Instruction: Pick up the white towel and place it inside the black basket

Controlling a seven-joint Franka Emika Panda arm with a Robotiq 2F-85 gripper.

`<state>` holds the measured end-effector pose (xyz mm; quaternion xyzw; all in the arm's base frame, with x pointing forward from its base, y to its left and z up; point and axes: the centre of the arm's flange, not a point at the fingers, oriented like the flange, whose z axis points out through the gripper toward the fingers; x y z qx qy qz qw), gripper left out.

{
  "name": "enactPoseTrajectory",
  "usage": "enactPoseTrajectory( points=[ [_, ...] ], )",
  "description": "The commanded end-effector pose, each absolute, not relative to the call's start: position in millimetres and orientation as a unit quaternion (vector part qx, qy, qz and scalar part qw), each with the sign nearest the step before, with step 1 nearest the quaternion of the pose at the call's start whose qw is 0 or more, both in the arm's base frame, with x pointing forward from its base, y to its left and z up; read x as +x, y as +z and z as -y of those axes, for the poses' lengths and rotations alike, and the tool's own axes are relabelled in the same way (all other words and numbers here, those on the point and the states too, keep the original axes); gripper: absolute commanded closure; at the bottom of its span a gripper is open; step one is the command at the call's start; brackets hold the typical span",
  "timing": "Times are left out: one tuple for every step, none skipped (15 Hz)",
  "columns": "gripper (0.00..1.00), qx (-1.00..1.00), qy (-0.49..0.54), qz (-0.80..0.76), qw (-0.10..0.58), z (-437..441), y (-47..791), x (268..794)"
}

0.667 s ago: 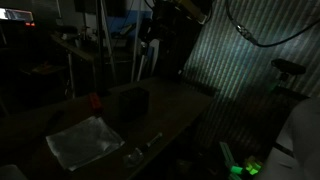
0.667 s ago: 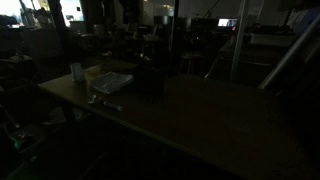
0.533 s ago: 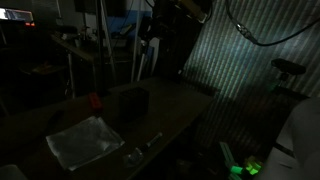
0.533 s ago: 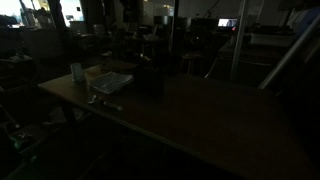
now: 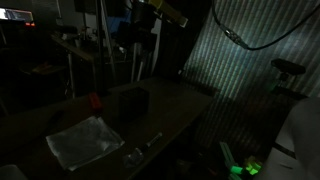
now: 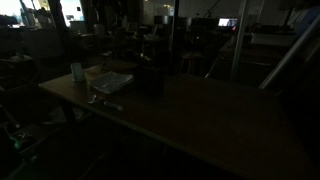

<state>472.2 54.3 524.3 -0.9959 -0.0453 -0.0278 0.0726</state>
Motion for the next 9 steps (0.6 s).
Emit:
enactPoseTrajectory(
  points=[
    [0.00, -0.993, -0.045, 0.088, 0.058, -99.0, 519.7, 503.3],
    [0.00, -0.992, -0.046, 0.099, 0.057, -110.9, 513.4, 510.5],
    [0.00, -0.991, -0.048, 0.108, 0.055, -120.3, 508.1, 516.6],
    [0.00, -0.991, -0.050, 0.116, 0.053, -131.0, 498.3, 524.9],
    [0.00, -0.989, -0.054, 0.125, 0.049, -139.3, 491.0, 530.8],
    [0.00, -0.989, -0.054, 0.134, 0.043, -148.7, 481.2, 538.4],
    [0.00, -0.988, -0.057, 0.142, 0.031, -159.8, 468.2, 548.3],
    [0.00, -0.986, -0.057, 0.152, 0.023, -168.9, 456.3, 556.9],
    [0.00, -0.985, -0.056, 0.161, 0.015, -177.5, 443.1, 565.6]
  ],
)
